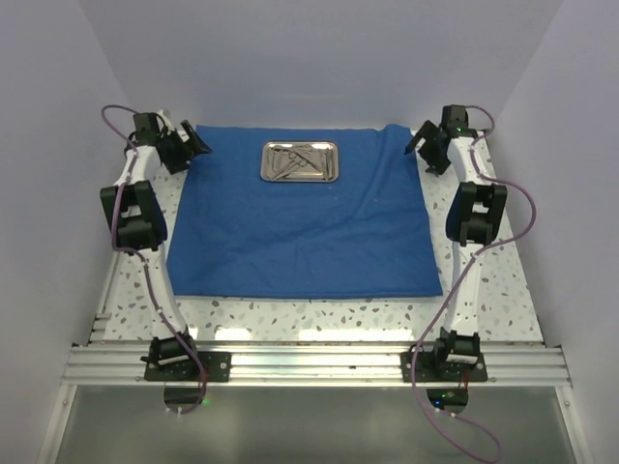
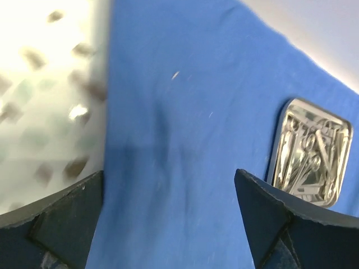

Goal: Open and lay out the surgical kit
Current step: Smooth out the surgical kit.

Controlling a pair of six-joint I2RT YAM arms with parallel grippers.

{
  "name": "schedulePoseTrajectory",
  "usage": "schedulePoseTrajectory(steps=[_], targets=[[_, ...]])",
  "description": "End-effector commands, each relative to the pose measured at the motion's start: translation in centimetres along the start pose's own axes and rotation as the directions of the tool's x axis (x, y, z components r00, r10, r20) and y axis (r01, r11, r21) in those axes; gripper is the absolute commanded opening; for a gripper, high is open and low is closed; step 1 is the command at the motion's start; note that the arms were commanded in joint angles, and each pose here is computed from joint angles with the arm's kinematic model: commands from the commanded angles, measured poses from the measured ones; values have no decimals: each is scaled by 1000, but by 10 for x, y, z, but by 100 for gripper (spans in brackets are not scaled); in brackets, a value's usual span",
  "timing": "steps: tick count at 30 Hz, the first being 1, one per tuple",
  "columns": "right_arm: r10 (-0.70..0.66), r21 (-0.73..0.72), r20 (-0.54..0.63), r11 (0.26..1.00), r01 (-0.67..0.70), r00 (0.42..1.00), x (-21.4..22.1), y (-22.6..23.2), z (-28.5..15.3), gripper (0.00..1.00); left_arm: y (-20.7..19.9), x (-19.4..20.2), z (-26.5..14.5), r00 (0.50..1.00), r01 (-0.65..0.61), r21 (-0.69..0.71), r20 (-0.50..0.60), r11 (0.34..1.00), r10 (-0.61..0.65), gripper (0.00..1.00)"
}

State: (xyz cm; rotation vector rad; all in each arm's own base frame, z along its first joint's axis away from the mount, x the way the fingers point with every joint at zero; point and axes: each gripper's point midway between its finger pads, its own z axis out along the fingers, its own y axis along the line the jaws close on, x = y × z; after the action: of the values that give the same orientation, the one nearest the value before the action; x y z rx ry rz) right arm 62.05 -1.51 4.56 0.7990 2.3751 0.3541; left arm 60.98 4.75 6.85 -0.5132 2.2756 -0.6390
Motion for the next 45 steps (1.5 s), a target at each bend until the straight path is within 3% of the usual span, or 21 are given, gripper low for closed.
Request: schedulePoseTrajectory(steps=[1,6,7,8,10,12,13,14,15,16,17,18,21,22,25,28,32,37,45], targets=[[-51,89,0,995,50,999,-4,-24,-26,93,6,-7,-49,999,-17,-115,40,993,22,100],[-63,-43,114,997,68,991,-30,22,-115,94,-35,2,-96,995,-65,-79,69,995,70,100],[-42,-69,56,997,46,998,-7,22,-116,94,-49,2,-109,993,-84,-64,82,994,89,100],[-46,-120,95,991,58,994,-10,39,-150,93,-52,18,-109,995,-87,-65,51,994,90,100],[-65,-156,60,985,74,996,24,51,-162,93,-82,37,-118,990,-136,-34,39,990,138,100],[-105,-214,40,971,111,994,62,75,-188,85,-104,75,-119,988,-156,0,-7,988,156,100],[-110,-239,29,964,113,994,77,82,-194,74,-111,90,-118,988,-154,21,-21,988,154,100],[-114,-288,-2,952,109,993,95,91,-200,39,-111,119,-111,990,-125,46,-67,991,128,100],[-95,-335,-36,939,78,995,124,102,-203,21,-129,140,-112,985,-137,81,-91,987,144,100],[-91,-369,-75,928,57,993,143,108,-202,6,-122,171,-108,981,-113,75,-149,991,124,99],[-95,-411,-127,911,35,987,163,115,-202,0,-140,190,-105,977,-119,114,-165,986,137,98],[-87,-424,-186,906,0,979,192,120,-195,0,-146,203,-105,974,-119,126,-175,985,141,97],[-102,-474,-246,880,-28,964,237,138,-186,0,-160,252,-99,961,-118,158,-232,980,153,80],[-104,-463,-274,885,-36,956,250,139,-175,0,-163,261,-97,958,-118,163,-241,980,155,65],[-134,-500,-318,865,-46,939,277,161,-159,0,-171,287,-92,949,-104,173,-278,979,149,54],[-173,-514,-337,858,-27,925,292,178,-152,0,-185,297,-91,943,-106,192,-291,976,160,49],[-190,-461,-380,887,-7,905,312,164,-139,0,-198,309,-97,931,-134,215,-308,967,197,41],[-212,-352,-437,935,51,874,342,100,-151,0,-196,320,-111,918,-152,220,-330,964,221,32],[-242,-200,-491,966,162,837,378,-1,-190,0,-179,344,-131,887,-193,222,-377,956,267,30]])
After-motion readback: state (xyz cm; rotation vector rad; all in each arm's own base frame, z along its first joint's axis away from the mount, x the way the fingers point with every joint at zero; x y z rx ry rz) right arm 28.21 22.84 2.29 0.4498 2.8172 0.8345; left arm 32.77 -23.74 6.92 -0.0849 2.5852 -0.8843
